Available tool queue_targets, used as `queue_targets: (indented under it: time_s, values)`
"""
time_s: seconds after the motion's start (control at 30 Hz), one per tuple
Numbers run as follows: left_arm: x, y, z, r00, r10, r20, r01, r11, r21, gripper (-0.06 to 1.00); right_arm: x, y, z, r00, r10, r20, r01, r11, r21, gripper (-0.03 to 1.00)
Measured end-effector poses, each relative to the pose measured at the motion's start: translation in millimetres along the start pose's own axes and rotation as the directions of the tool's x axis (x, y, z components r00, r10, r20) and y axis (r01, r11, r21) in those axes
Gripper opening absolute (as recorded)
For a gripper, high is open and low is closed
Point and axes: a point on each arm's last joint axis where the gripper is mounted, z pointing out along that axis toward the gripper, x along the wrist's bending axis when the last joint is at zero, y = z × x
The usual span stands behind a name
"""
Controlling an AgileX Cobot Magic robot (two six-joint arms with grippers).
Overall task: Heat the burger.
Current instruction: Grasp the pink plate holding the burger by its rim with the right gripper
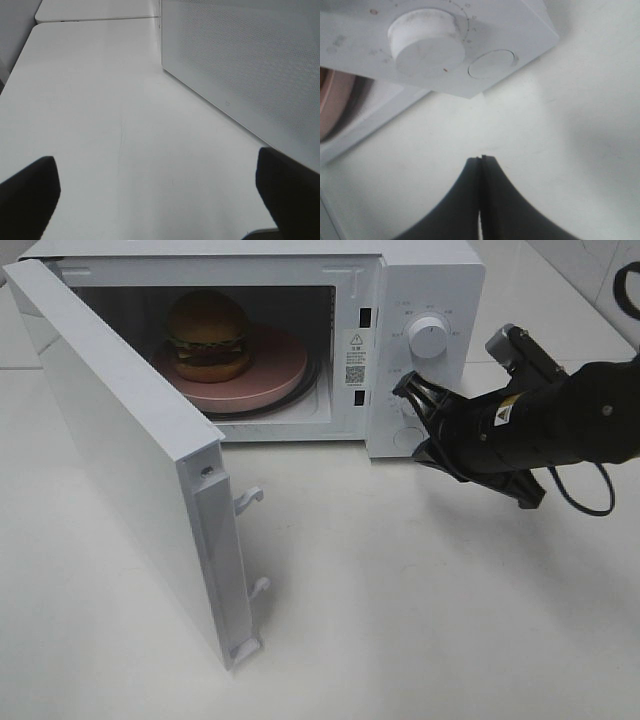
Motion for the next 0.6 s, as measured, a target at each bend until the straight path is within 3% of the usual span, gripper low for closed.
queue_targets:
  time_s: [0.2,0.27,0.3,0.37,0.4,0.43,0.47,0.5,0.53,0.57,0.6]
  values:
    - [0,0,0,1.0,0.0,0.0,0.0,1.0,0.0,0.99,-2,0,-17,0.975,-0.207,0.076,0.198,0.974,0.108,0.0]
    - [0,0,0,1.0,0.0,0.0,0.0,1.0,0.0,0.99,2,2,-24,0.928,-0.359,0.102,0.337,0.922,0.189,0.0]
    - [0,0,0,1.0,0.0,0.0,0.0,1.0,0.0,0.99,2,2,-24,0.928,-0.359,0.102,0.337,0.922,0.189,0.0]
    - [0,0,0,1.0,0.0,0.0,0.0,1.0,0.0,0.99,5,3,-30,0.855,-0.507,0.113,0.456,0.837,0.301,0.0]
    - [0,0,0,1.0,0.0,0.0,0.0,1.0,0.0,0.99,5,3,-30,0.855,-0.507,0.113,0.456,0.837,0.301,0.0]
    - [0,0,0,1.0,0.0,0.0,0.0,1.0,0.0,0.99,8,4,-33,0.798,-0.595,0.098,0.526,0.766,0.369,0.0]
    - [0,0,0,1.0,0.0,0.0,0.0,1.0,0.0,0.99,8,4,-33,0.798,-0.595,0.098,0.526,0.766,0.369,0.0]
    - [0,0,0,1.0,0.0,0.0,0.0,1.0,0.0,0.99,9,5,-35,0.765,-0.639,0.081,0.561,0.723,0.403,0.0]
    - [0,0,0,1.0,0.0,0.0,0.0,1.0,0.0,0.99,14,6,-39,0.705,-0.708,0.038,0.619,0.641,0.454,0.01]
    - [0,0,0,1.0,0.0,0.0,0.0,1.0,0.0,0.99,14,6,-39,0.705,-0.708,0.038,0.619,0.641,0.454,0.01]
    - [0,0,0,1.0,0.0,0.0,0.0,1.0,0.0,0.99,15,6,-41,0.666,-0.746,0.007,0.65,0.585,0.485,0.01]
